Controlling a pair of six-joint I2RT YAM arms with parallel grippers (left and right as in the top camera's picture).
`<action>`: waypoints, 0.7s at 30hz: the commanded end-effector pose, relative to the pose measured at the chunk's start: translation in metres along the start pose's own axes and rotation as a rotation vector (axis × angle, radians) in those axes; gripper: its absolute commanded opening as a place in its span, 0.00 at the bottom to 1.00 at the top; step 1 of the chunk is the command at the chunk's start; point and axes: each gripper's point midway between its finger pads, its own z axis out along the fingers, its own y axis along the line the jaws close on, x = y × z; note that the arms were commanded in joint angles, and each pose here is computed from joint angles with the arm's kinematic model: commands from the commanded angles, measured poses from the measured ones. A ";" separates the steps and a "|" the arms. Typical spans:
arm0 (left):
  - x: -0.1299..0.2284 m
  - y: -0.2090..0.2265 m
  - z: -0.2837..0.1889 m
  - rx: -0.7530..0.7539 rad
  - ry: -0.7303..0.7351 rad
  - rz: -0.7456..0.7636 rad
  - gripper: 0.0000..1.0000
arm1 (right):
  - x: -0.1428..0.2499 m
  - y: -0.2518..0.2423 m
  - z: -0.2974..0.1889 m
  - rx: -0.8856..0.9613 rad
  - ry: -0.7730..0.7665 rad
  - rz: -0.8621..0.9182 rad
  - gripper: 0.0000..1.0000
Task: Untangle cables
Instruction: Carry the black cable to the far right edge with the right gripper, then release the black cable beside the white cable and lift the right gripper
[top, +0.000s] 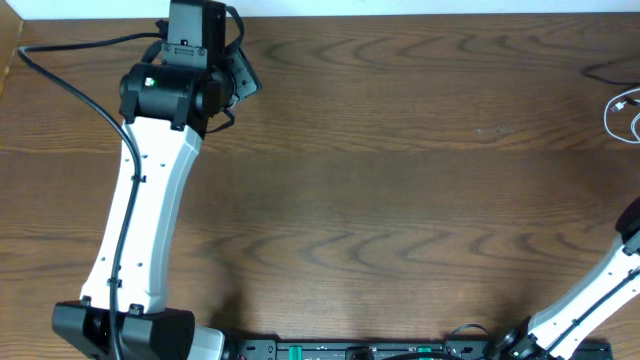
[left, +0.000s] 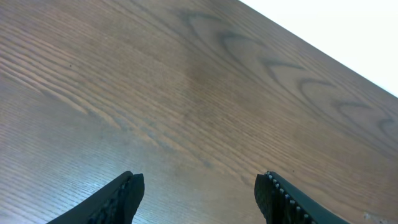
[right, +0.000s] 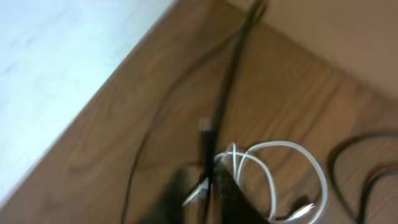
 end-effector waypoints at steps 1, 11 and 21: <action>0.004 -0.004 0.005 0.010 0.023 -0.002 0.63 | 0.005 -0.011 0.005 -0.011 0.030 0.038 0.95; 0.003 -0.004 0.006 0.011 0.020 -0.001 0.63 | 0.014 0.018 -0.029 -0.135 0.105 0.047 0.99; -0.002 -0.006 0.004 0.022 -0.002 0.113 0.64 | 0.038 0.160 -0.152 -0.320 0.027 -0.412 0.99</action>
